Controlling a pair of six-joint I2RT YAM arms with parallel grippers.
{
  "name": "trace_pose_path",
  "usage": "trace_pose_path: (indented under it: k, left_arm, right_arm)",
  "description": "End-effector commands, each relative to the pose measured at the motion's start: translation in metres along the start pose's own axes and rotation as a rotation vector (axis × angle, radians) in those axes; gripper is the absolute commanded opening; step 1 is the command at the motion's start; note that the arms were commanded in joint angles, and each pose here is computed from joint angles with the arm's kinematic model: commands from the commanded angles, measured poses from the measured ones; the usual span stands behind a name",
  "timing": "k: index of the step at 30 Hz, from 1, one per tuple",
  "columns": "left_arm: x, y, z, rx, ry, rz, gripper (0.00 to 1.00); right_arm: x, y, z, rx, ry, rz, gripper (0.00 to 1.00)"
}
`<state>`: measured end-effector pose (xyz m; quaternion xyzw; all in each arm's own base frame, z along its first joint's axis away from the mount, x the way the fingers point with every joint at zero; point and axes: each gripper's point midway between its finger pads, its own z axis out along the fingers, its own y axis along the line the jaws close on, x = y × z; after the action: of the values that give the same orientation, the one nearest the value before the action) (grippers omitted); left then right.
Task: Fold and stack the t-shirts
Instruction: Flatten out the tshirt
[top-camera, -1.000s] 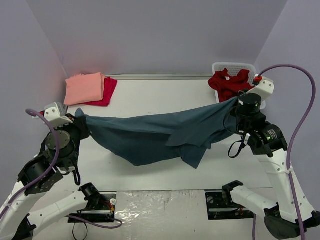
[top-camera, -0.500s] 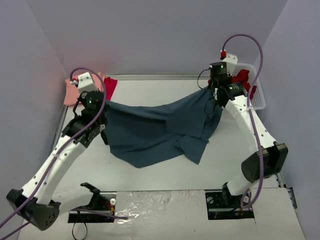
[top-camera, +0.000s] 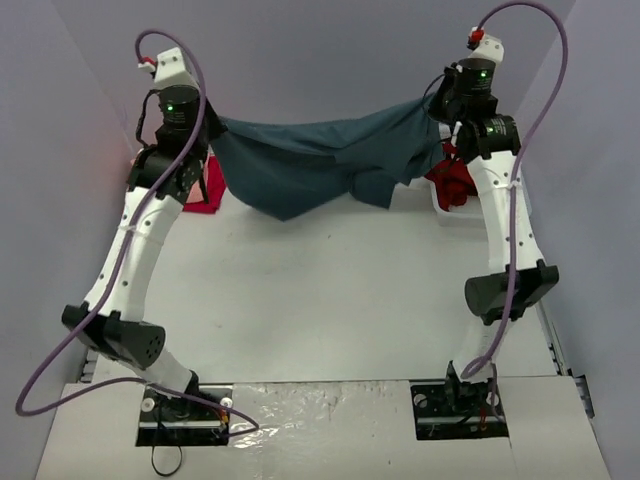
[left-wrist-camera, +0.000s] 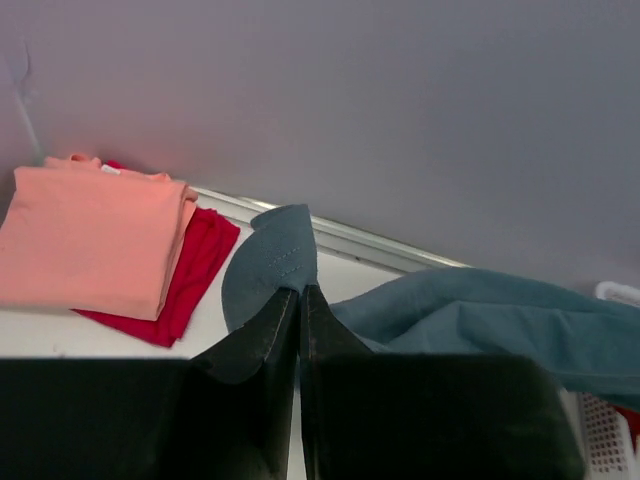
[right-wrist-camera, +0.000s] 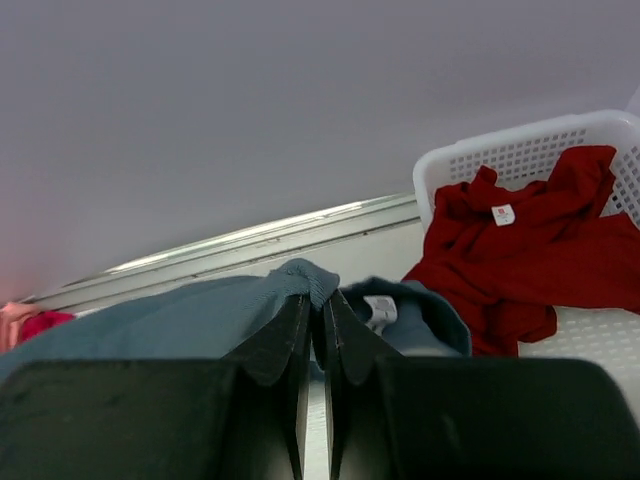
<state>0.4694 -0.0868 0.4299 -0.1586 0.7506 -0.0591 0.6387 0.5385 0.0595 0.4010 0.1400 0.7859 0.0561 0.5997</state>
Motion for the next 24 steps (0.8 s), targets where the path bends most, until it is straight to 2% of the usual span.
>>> trace_pose_path:
  k: [1,5,6,7,8,9,10,11,12,15,18,21,24]
  left_arm:
    - [-0.086,0.007,-0.093,0.093,-0.187,-0.053,0.02]
    - [-0.062,0.042,-0.142,0.077,-0.196,-0.101,0.02]
    - [-0.068,0.053,-0.175,0.102,-0.239,-0.133,0.02]
    - [-0.036,0.062,-0.172,0.087,-0.184,-0.115,0.02]
    - [-0.023,0.069,-0.178,0.087,-0.166,-0.132,0.02]
    - [-0.013,0.076,-0.186,0.086,-0.155,-0.143,0.02]
    - [0.009,0.089,-0.197,0.076,-0.131,-0.143,0.02]
    - [0.017,0.094,-0.203,0.076,-0.125,-0.152,0.02]
    - [0.02,0.102,-0.216,0.081,-0.139,-0.165,0.02]
    - [0.026,0.112,-0.226,0.059,-0.137,-0.144,0.02]
    - [0.004,0.111,-0.228,0.036,-0.157,-0.117,0.03]
    - [-0.01,0.102,-0.218,0.034,-0.164,-0.106,0.02]
    - [-0.007,0.094,-0.195,0.023,-0.144,-0.096,0.02]
  right_arm:
    - [-0.068,0.011,-0.088,-0.102,-0.163,0.025,0.0]
    - [-0.03,-0.02,-0.144,-0.077,-0.142,0.037,0.0]
    - [-0.024,-0.026,-0.153,-0.068,-0.143,0.041,0.0]
    - [-0.017,-0.031,-0.162,-0.065,-0.14,0.043,0.0]
    - [-0.02,-0.036,-0.19,-0.08,-0.175,0.058,0.0]
    - [0.006,-0.045,-0.188,-0.063,-0.125,0.047,0.0]
    - [0.011,-0.05,-0.198,-0.06,-0.129,0.048,0.0]
    - [0.007,-0.057,-0.219,-0.057,-0.164,0.061,0.0]
    - [0.018,-0.067,-0.223,-0.021,-0.147,0.058,0.0]
    - [0.012,-0.077,-0.251,-0.008,-0.181,0.069,0.0]
    - [0.004,-0.081,-0.259,0.015,-0.199,0.073,0.0]
    - [-0.004,-0.08,-0.248,0.042,-0.194,0.065,0.0]
    - [-0.003,-0.079,-0.225,0.081,-0.164,0.053,0.0]
